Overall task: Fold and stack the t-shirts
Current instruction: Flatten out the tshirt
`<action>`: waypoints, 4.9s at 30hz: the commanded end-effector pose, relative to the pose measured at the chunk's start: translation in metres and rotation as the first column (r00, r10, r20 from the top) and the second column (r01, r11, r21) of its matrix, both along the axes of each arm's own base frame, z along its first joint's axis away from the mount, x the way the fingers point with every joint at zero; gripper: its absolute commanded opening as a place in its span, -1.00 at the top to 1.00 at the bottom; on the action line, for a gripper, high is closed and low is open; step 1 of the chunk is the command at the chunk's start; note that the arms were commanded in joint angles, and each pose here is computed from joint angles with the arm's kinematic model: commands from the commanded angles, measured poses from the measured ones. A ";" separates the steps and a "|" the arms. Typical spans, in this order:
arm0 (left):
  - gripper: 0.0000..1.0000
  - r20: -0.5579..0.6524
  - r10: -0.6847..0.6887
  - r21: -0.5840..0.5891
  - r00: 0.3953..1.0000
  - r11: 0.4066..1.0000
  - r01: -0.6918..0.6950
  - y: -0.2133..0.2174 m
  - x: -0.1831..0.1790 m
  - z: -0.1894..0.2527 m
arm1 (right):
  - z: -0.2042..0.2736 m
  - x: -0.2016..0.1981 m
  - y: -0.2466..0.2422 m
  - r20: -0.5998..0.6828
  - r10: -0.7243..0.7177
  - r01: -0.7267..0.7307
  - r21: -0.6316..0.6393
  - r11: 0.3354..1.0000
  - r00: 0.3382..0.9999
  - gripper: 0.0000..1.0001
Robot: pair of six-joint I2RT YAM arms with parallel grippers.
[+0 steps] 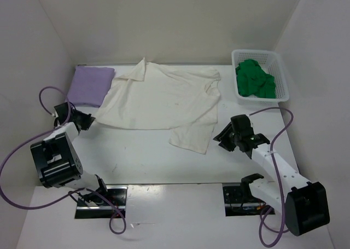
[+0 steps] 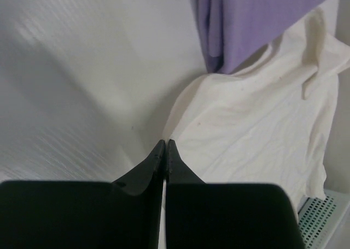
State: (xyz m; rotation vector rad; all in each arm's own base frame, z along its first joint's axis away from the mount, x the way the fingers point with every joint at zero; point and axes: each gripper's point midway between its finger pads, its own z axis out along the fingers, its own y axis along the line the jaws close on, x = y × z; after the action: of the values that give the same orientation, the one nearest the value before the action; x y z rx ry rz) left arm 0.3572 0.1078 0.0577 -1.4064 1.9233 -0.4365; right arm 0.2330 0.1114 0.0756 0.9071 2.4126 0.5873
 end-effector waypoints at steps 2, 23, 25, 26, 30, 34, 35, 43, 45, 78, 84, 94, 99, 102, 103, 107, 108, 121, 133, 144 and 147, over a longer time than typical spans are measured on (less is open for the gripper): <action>1.00 0.077 -0.069 0.022 0.995 0.997 0.068 -0.013 0.010 0.027 | -0.024 -0.020 -0.008 -0.068 -0.129 0.127 -0.037 0.991 0.989 0.08; 1.00 0.140 -0.200 0.028 0.970 0.980 0.198 -0.063 0.024 0.050 | -0.066 -0.027 0.046 -0.149 -0.055 0.065 0.059 0.996 0.987 0.31; 1.00 0.141 -0.200 0.028 0.970 0.980 0.198 -0.064 0.022 0.050 | -0.075 -0.031 0.047 -0.175 -0.051 0.061 0.053 0.997 0.983 0.56; 1.00 0.132 -0.206 0.031 0.970 0.979 0.204 -0.064 0.020 0.048 | -0.077 -0.032 0.046 -0.180 -0.044 0.053 0.044 0.998 0.983 0.70; 1.00 0.127 -0.230 0.048 0.965 0.973 0.226 -0.069 0.015 0.053 | -0.035 -0.002 0.051 -0.061 -0.030 0.032 0.029 0.999 0.998 1.00; 1.00 0.145 -0.343 0.070 0.928 0.939 0.336 -0.096 0.015 0.079 | 0.073 0.029 0.040 0.178 -0.022 0.027 -0.025 0.999 0.984 1.00; 1.00 0.194 -0.363 0.104 0.912 0.932 0.348 -0.101 0.025 0.107 | 0.133 0.045 0.042 0.298 -0.030 0.032 -0.001 0.999 0.954 1.00; 1.00 0.552 -0.476 0.308 0.684 0.879 0.363 -0.131 0.040 0.353 | 0.424 0.063 0.014 0.754 0.064 0.047 -0.125 0.991 0.654 1.00; 1.00 0.618 -0.450 0.338 0.645 0.892 0.298 -0.114 0.029 0.405 | 0.456 0.069 0.010 0.781 0.082 0.078 -0.166 0.983 0.619 1.00; 1.00 0.578 -0.396 0.260 0.713 0.918 0.299 -0.087 0.192 0.356 | 0.460 0.303 0.021 0.854 0.253 0.092 -0.328 0.940 0.455 1.00; 1.00 0.687 -0.368 0.312 0.627 0.928 0.203 -0.057 0.169 0.441 | 0.568 0.237 0.005 0.970 0.138 0.166 -0.173 0.971 0.202 1.00; 1.00 0.703 -0.391 0.361 0.594 0.916 0.175 -0.050 0.141 0.442 | 0.570 0.209 0.002 0.954 0.203 0.134 -0.236 0.963 0.221 1.00; 1.00 0.615 -0.400 0.351 0.680 0.911 0.218 -0.054 0.124 0.356 | 0.408 0.223 0.006 0.797 0.253 0.025 -0.318 0.948 0.548 1.00; 1.00 0.530 -0.388 0.285 0.754 0.919 0.272 -0.061 0.108 0.281 | 0.308 0.205 0.003 0.643 0.279 -0.050 -0.350 0.935 0.713 1.00; 1.00 0.515 -0.392 0.285 0.762 0.917 0.279 -0.064 0.099 0.270 | 0.291 0.197 -0.003 0.614 0.277 -0.054 -0.356 0.933 0.739 1.00; 1.00 0.394 -0.387 0.255 0.834 0.917 0.306 -0.068 0.066 0.202 | 0.201 0.159 -0.007 0.470 0.276 -0.117 -0.339 0.933 0.838 1.00; 1.00 0.339 -0.386 0.242 0.858 0.917 0.317 -0.069 0.055 0.175 | 0.168 0.147 -0.006 0.407 0.283 -0.151 -0.326 0.933 0.869 1.00; 1.00 0.038 -0.329 0.081 0.944 0.942 0.325 -0.088 -0.057 0.067 | 0.071 0.000 0.001 0.007 0.226 -0.225 -0.045 0.973 0.974 1.00; 1.00 -0.039 -0.311 0.056 0.950 0.948 0.313 -0.082 -0.073 0.068 | 0.092 -0.041 -0.008 0.005 0.168 -0.168 -0.021 0.986 0.986 1.00; 1.00 -0.051 -0.282 0.062 0.958 0.957 0.285 -0.061 -0.029 0.045 | 0.086 0.070 -0.019 0.111 0.155 -0.136 -0.163 0.977 0.982 1.00; 1.00 -0.065 -0.275 0.062 0.959 0.958 0.279 -0.057 -0.024 0.036 | 0.087 0.093 -0.025 0.128 0.160 -0.131 -0.205 0.970 0.979 1.00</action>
State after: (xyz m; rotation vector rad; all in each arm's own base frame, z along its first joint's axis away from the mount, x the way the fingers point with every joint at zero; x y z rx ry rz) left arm 0.3119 0.0379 0.0794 -1.1572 2.2405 -0.4805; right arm 0.2790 0.0933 0.1275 0.6878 2.5339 0.4606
